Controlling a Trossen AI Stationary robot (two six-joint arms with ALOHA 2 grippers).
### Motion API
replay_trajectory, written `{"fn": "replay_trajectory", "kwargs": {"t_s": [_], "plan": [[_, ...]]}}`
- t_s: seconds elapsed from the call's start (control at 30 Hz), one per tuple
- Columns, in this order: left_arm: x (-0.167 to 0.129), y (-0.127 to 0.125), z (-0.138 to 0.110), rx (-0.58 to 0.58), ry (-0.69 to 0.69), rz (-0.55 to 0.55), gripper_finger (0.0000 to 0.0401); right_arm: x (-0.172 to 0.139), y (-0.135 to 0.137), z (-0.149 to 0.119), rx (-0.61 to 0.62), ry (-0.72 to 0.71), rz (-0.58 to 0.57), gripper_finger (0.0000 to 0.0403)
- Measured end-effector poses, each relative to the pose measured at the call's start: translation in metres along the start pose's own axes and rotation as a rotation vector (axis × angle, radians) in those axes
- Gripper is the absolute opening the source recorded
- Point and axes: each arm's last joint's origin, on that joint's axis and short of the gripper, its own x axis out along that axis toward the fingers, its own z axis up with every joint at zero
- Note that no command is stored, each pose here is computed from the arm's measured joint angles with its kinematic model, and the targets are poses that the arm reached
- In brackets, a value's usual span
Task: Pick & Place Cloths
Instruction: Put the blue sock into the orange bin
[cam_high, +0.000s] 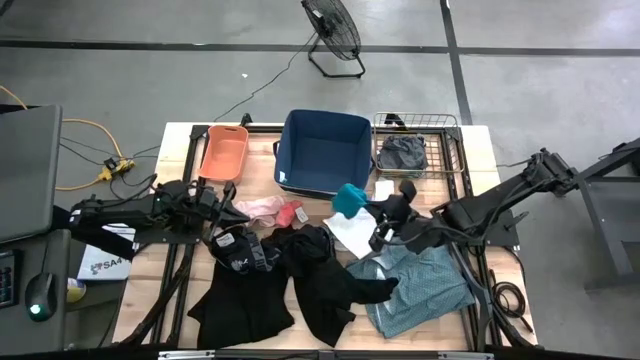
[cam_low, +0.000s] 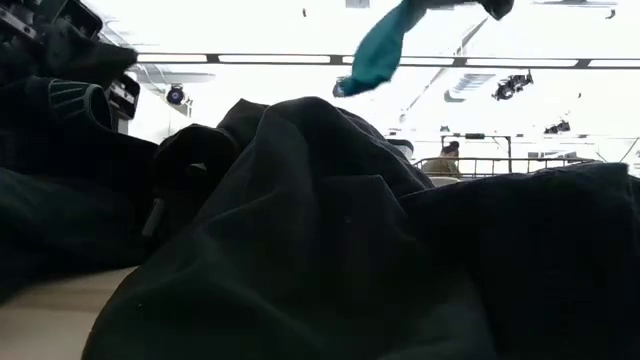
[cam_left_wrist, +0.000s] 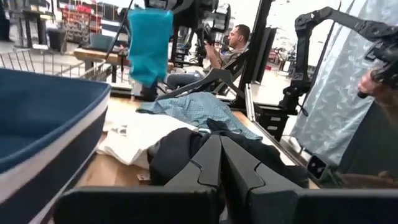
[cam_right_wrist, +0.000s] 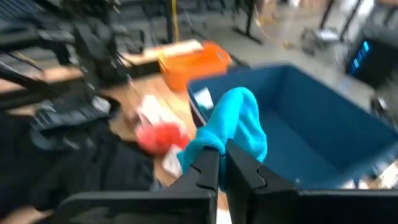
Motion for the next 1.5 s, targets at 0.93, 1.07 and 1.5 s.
{"fn": "replay_trajectory", "kwargs": {"t_s": [0.93,1.07,1.5], "plan": [[0.007,0.008,0.041,0.162,-0.210,0.421,0.0129,0.098,-0.001,0.033,-0.076,-0.340,0.363,0.0004],[0.015,0.007,0.045,0.159,-0.197,0.337,0.0215,0.117,-0.002,0.030,-0.108,-0.408,0.365,0.0004],[0.059,0.011,0.084,0.179,0.041,0.315,0.0317,0.162,-0.004,0.026,-0.111,-0.470,0.370,0.0004]]}}
